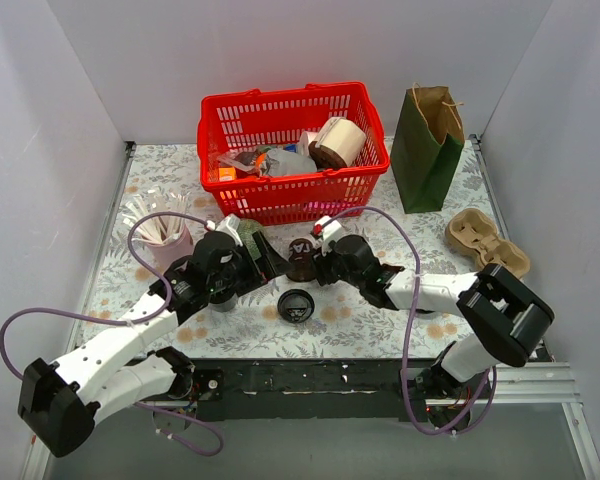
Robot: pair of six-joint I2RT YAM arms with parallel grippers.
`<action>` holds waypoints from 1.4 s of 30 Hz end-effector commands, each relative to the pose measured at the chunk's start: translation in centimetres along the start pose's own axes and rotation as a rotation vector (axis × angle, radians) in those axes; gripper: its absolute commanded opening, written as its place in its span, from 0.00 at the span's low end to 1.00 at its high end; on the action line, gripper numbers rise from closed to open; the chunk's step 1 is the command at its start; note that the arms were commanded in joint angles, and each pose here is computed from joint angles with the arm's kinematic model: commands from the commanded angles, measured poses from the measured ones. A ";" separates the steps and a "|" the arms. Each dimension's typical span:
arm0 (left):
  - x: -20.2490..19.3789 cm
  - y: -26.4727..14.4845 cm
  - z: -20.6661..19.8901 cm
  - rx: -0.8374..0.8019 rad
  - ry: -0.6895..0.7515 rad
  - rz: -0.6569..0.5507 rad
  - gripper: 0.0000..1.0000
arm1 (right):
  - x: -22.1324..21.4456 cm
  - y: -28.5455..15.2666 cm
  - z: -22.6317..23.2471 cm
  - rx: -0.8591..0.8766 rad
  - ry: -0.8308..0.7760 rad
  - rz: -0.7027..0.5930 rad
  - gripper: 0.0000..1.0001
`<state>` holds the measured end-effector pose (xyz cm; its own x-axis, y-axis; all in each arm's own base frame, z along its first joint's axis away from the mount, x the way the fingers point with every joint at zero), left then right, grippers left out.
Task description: Pack the takeout coffee
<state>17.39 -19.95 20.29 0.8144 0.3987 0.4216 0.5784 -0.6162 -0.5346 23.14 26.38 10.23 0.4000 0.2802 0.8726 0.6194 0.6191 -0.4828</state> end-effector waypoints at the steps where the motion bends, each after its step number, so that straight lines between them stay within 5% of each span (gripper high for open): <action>1: -0.3 -0.7 0.9 0.035 0.006 -0.017 0.98 | 3.5 1.2 0.4 -0.016 0.074 -0.135 0.51; 8: -0.5 -1.5 1.2 0.033 0.001 -0.033 0.98 | 4.7 0.9 1.1 -0.025 0.172 -0.111 0.17; 14: -0.4 -1.8 1.1 0.026 0.011 -0.040 0.98 | 5.0 -3.2 0.7 -0.163 0.305 0.168 0.06; 18: -0.4 -1.9 1.1 0.020 0.024 -0.037 0.98 | 7.0 -4.9 1.0 -0.189 0.348 0.241 0.01; 24: -0.6 -2.4 0.7 -0.001 0.058 -0.013 0.98 | 5.4 -8.0 0.4 -0.264 0.337 0.631 0.02; 29: -1.2 -2.5 1.1 0.021 0.070 0.034 0.98 | 3.1 -7.8 -0.7 -0.256 0.377 0.758 0.04; 32: -1.3 -2.4 1.5 0.039 0.071 0.041 0.98 | 2.4 -7.3 -1.1 -0.251 0.408 0.758 0.06; 37: -1.3 -2.4 1.4 0.032 0.070 0.039 0.98 | 3.6 -7.4 -1.6 -0.279 0.420 0.682 0.39; 42: -1.2 -2.2 1.3 0.027 0.071 0.039 0.98 | 7.0 -8.2 -1.8 -0.264 0.404 0.530 0.46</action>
<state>15.17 -18.06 19.34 0.8331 0.3383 0.4377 0.5496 -0.5961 -0.5853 21.09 21.42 15.91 0.9328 0.2142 0.2897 0.2555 0.1739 -0.9511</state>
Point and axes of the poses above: each gripper's point midway between its finger pads, its own y axis out along the fingers, its own z axis along the line the jaws close on, x = y × z, the point moved 6 cm from there along -y, back along the fingers, and after that the axes turned 3 degrees about y, right-handed, at the moved point
